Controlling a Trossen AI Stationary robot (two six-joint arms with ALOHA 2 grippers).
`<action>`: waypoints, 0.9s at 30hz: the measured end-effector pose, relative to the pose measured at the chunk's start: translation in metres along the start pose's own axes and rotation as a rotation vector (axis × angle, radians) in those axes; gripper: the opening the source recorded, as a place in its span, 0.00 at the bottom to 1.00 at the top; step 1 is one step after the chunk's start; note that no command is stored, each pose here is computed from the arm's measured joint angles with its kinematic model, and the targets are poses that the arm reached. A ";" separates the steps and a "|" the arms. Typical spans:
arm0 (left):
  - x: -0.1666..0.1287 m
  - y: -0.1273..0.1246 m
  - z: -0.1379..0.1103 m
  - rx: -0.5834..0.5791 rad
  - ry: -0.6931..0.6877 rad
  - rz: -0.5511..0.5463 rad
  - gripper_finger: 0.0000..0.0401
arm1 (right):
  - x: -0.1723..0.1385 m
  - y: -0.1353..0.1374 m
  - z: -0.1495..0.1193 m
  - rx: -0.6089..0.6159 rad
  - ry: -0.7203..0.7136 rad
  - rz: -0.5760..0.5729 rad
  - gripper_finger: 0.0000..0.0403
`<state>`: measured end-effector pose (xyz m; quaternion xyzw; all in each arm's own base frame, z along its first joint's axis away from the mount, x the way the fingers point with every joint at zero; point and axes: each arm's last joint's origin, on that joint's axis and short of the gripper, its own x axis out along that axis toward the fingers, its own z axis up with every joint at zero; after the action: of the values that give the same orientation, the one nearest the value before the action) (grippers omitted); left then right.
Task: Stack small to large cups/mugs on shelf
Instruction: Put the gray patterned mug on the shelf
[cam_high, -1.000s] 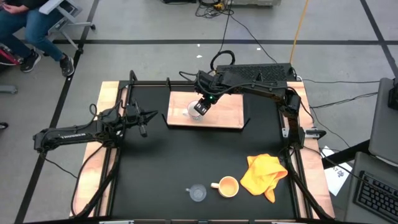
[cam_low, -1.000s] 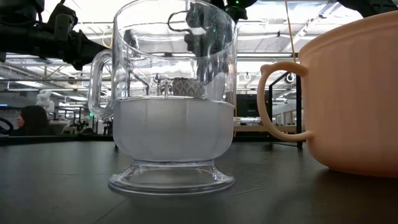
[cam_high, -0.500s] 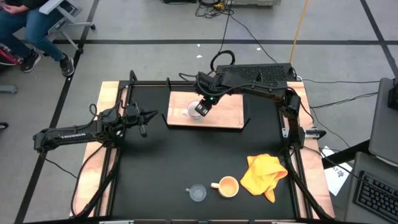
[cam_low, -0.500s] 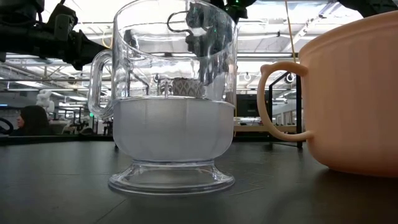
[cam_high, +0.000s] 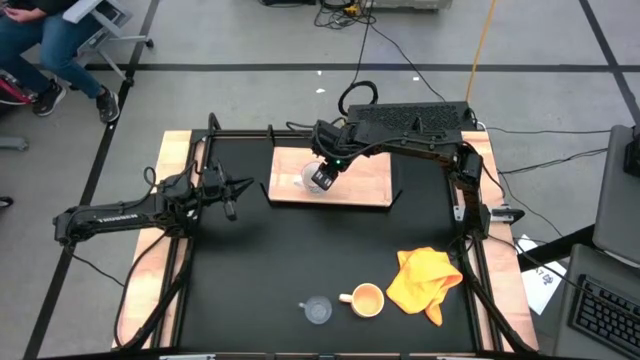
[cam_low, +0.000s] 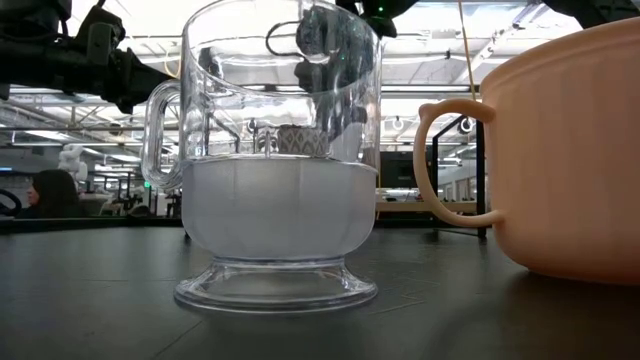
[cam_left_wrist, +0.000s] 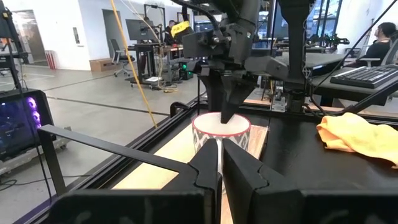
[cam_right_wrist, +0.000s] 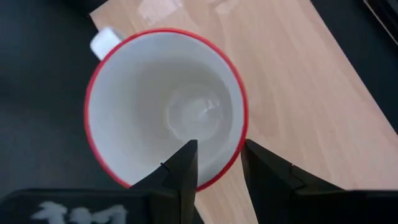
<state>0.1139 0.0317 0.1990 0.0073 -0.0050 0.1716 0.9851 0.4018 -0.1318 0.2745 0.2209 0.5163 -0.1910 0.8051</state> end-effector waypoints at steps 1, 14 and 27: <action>0.000 0.000 0.000 0.000 0.000 0.000 0.06 | 0.000 0.000 0.000 0.000 0.001 0.000 0.29; 0.000 0.000 0.000 0.000 0.000 0.000 0.06 | 0.001 0.001 0.002 -0.080 -0.023 0.005 0.11; 0.000 0.000 -0.001 0.001 0.009 -0.001 0.06 | 0.001 0.002 0.006 -0.307 -0.064 0.014 0.01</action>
<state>0.1139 0.0316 0.1981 0.0070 -0.0004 0.1712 0.9852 0.4077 -0.1334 0.2761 0.0927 0.5120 -0.1112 0.8467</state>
